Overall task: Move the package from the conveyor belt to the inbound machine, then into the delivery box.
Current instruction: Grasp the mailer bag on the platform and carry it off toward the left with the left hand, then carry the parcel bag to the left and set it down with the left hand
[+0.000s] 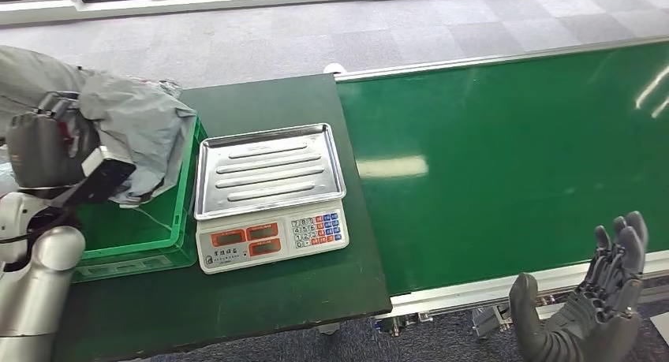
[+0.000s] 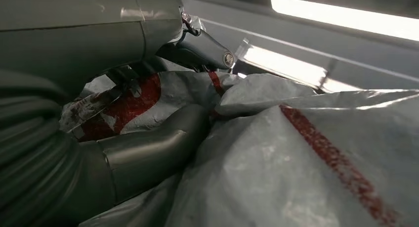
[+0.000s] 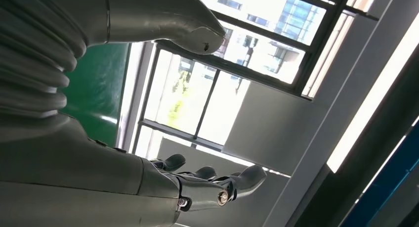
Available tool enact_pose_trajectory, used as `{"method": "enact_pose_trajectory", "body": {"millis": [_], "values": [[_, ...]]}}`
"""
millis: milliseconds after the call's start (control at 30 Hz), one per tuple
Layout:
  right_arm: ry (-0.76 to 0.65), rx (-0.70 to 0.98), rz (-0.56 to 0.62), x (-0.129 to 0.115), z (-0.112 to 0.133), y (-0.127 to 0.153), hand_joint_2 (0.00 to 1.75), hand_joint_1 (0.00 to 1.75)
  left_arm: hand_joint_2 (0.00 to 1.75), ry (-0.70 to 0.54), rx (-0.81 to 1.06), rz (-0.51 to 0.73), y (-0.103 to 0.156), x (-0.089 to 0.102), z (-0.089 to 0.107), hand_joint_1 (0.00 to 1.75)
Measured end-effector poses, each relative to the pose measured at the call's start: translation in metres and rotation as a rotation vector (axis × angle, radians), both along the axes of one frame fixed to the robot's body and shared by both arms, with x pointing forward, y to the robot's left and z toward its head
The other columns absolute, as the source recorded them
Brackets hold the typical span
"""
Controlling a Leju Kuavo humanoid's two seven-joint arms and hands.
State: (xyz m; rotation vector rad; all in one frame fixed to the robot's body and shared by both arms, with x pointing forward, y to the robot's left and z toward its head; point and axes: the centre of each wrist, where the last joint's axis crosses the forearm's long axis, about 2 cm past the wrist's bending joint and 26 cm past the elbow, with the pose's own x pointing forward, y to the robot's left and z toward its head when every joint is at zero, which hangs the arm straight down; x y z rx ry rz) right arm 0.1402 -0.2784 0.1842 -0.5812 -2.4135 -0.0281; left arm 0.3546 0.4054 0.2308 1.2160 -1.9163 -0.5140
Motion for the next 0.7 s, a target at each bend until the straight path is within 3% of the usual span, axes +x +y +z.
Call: {"method": "enact_pose_trajectory", "body": {"millis": [133,267,433,700], "values": [[0.011,0.002,-0.016,-0.003,-0.001,0.000,1.75,0.00,1.75,-0.068,-0.039,0.127,0.039,-0.016,0.012,1.75],[0.024,-0.007,-0.011,-0.004,0.003,0.001,1.75,0.00,1.75,-0.069,-0.116,0.273,0.081,-0.032,0.008,1.75],[0.030,-0.006,0.034,-0.006,0.005,0.003,1.75,0.00,1.75,-0.016,-0.167,0.425,0.125,-0.063,-0.026,1.75],[0.019,0.007,0.068,-0.004,0.007,0.003,1.75,0.00,1.75,0.136,-0.198,0.541,0.143,-0.085,-0.071,1.75]]}}
